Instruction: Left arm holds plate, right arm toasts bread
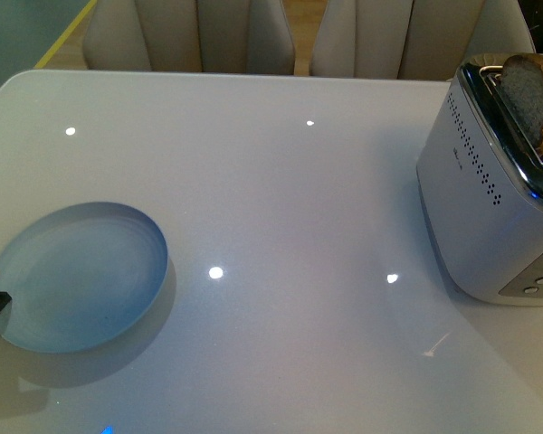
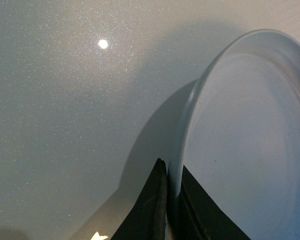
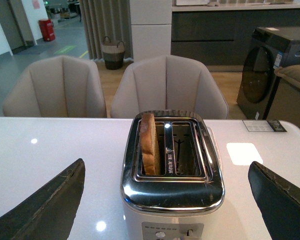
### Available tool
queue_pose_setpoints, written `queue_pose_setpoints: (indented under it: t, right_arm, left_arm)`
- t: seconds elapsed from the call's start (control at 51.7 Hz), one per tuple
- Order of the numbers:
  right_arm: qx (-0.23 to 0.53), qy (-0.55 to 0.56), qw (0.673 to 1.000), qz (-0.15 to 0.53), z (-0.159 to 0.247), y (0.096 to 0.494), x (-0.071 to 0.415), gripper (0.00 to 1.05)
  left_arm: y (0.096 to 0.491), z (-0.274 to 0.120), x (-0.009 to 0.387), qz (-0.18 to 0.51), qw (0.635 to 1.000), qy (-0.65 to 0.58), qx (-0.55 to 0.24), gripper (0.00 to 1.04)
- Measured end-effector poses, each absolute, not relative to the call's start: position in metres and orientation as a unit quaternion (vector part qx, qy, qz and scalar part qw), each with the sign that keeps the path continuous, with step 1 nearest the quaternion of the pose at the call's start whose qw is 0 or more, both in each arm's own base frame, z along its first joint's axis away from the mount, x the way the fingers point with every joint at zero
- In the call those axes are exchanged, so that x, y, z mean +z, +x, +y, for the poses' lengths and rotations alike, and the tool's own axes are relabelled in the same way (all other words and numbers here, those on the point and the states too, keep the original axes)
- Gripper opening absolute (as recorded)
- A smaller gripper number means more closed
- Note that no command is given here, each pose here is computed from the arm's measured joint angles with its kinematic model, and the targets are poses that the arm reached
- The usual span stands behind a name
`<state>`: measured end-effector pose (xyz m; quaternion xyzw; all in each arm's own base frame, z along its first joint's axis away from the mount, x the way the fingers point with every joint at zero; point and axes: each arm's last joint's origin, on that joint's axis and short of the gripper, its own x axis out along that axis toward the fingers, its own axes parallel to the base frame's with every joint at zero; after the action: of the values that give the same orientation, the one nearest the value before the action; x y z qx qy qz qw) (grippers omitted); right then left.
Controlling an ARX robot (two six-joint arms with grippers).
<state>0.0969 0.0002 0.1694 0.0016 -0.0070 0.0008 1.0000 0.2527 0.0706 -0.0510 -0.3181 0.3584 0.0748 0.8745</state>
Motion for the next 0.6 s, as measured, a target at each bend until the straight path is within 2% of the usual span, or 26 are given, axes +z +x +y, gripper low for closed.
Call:
queue_pose_setpoints:
  t: [0.445,0.599]
  right_arm:
    - [0.001,0.002,1.0,-0.007,0.0002,0.0969,0.1694,0.96]
    - [0.001,0.002,1.0,-0.007,0.0002,0.0969,0.1694,0.96]
  left_arm:
    - [0.2498,0.0671,-0.0597,0.358,0.87,-0.331,0.078,0.03]
    - [0.2497,0.0661,-0.0588,0.353,0.871,-0.334,0.078,0.34]
